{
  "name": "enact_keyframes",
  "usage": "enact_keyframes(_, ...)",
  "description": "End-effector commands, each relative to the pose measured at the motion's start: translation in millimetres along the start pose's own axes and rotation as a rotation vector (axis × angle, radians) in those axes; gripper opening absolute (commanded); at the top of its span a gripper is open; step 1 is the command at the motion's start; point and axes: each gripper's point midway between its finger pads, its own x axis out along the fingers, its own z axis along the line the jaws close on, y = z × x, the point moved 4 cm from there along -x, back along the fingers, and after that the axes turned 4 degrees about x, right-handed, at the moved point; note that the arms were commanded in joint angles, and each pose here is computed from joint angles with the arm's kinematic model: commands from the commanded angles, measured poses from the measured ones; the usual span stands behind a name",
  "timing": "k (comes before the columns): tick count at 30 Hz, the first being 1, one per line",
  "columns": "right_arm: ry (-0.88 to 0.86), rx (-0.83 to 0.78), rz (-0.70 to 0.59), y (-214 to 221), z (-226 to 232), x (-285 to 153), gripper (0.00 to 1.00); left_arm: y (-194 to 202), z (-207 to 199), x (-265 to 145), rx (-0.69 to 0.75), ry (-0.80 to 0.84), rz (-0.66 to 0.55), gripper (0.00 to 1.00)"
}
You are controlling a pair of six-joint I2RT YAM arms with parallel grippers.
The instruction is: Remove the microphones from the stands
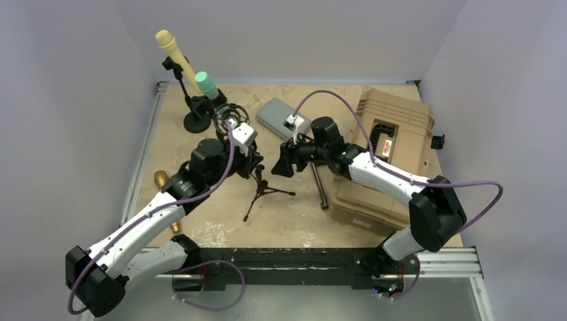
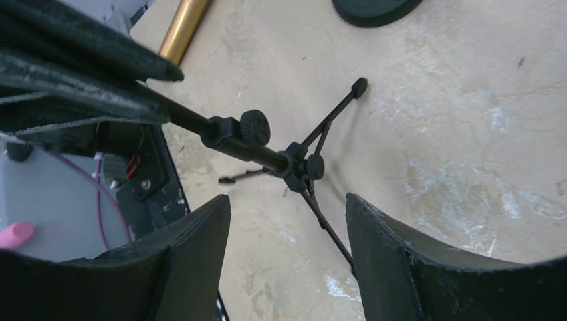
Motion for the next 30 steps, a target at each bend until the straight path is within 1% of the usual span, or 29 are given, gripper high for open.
enact_keyframes(1,-0.171,-0.035,0.048,3,13,9,0.62,-5,-21,-21,0.117,0.183,0.04,0.0)
enact_keyframes(5,-0.214,-0.026,0.08,7,11,20,0.6,11,-34,-28,0.237,0.338,0.096,0.0)
enact_keyframes(8,-0.273,-0.039,0.092,9,14,23,0.6,21,-39,-31,0.285,0.415,0.13,0.0)
enact_keyframes(10,-0.333,-0.059,0.096,10,19,24,0.61,24,-38,-33,0.279,0.452,0.125,0.0)
enact_keyframes(12,-0.37,-0.071,0.098,12,22,25,0.61,21,-37,-35,0.26,0.453,0.103,0.0)
enact_keyframes(13,-0.393,-0.077,0.102,12,24,25,0.61,24,-36,-36,0.249,0.447,0.099,0.02)
enact_keyframes(15,-0.41,-0.078,0.107,10,25,27,0.61,27,-34,-37,0.225,0.423,0.102,0.15)
enact_keyframes(16,-0.407,-0.077,0.109,9,24,30,0.61,27,-33,-37,0.208,0.403,0.107,0.25)
enact_keyframes(17,-0.396,-0.075,0.112,9,23,32,0.61,27,-31,-38,0.19,0.376,0.116,0.37)
enact_keyframes(18,-0.386,-0.068,0.122,11,20,35,0.62,26,-29,-40,0.178,0.362,0.126,0.42)
enact_keyframes(21,-0.432,-0.063,0.143,14,24,40,0.61,23,-28,-47,0.148,0.33,0.129,0.58)
enact_keyframes(24,-0.486,-0.053,0.146,13,30,40,0.61,20,-31,-59,0.119,0.319,0.102,0.69)
enact_keyframes(25,-0.498,-0.05,0.147,12,31,41,0.61,20,-32,-64,0.109,0.316,0.093,0.71)
enact_keyframes(28,-0.52,-0.042,0.159,15,35,45,0.6,19,-33,-75,0.093,0.301,0.072,0.73)
enact_keyframes(30,-0.544,-0.039,0.168,17,39,46,0.59,18,-38,-82,0.049,0.307,0.066,0.72)
